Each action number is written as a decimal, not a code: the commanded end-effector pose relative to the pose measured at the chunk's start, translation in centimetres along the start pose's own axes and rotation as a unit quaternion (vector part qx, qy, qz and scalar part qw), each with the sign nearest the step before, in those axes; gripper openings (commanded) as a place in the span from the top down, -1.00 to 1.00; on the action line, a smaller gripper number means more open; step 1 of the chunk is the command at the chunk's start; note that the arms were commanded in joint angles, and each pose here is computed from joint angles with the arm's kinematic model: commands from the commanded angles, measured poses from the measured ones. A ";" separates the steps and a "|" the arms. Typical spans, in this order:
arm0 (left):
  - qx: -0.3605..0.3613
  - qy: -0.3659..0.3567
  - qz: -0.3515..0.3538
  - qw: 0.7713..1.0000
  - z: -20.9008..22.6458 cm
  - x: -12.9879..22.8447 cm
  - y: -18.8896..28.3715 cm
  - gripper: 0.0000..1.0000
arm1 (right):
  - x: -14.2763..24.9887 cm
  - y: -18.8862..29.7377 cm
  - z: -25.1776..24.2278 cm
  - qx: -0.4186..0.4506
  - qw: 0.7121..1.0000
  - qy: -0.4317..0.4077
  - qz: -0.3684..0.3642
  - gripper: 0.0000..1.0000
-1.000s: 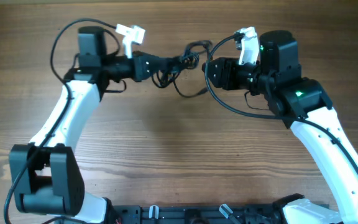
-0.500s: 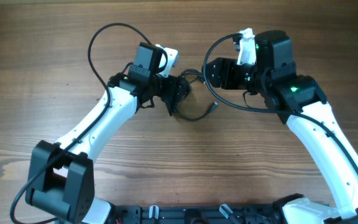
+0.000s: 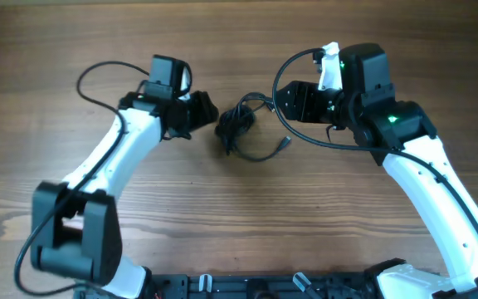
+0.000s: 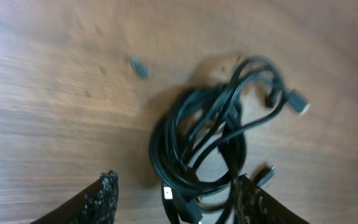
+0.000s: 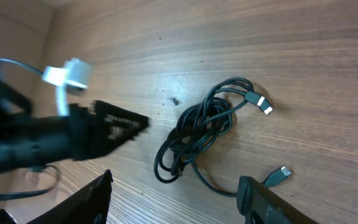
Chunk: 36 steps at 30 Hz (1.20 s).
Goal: Untangle cables
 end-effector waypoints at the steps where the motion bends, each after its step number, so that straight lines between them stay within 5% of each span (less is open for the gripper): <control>1: -0.004 0.039 0.059 0.997 -0.1 2.0 -3.4 -0.09 | 0.2 -0.2 -0.3 0.013 1.000 -0.004 0.007 -0.34; 10: -0.041 0.065 0.065 0.995 0.8 2.3 -5.8 0.34 | 0.7 -0.2 -0.5 0.022 0.999 -0.011 0.022 -0.34; 26: -0.067 0.066 0.110 0.989 1.7 3.9 -8.9 0.54 | 0.7 -0.2 -0.6 0.022 0.999 -0.003 0.024 -0.35; 29: -0.067 0.065 0.109 0.990 1.7 3.9 -8.9 0.92 | 0.7 -0.2 -0.6 0.023 0.999 0.000 0.024 -0.35; 31: -0.065 0.062 0.107 0.990 1.6 3.8 -8.9 0.92 | 0.7 -0.2 -0.5 0.021 1.000 0.002 0.022 -0.35; 36: 0.012 -0.077 0.072 0.994 0.3 2.0 -5.9 0.92 | 0.2 0.0 -0.1 0.009 1.000 0.021 0.010 -0.33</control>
Point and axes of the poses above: each gripper's point midway between its finger pads, its own y axis back along the fingers, its own z axis along the line the jaws close on, x = y × z, the point moved 10 cm from there along y, back along the fingers, and after that the axes turned 5 degrees about -y, right-handed, at the moved point
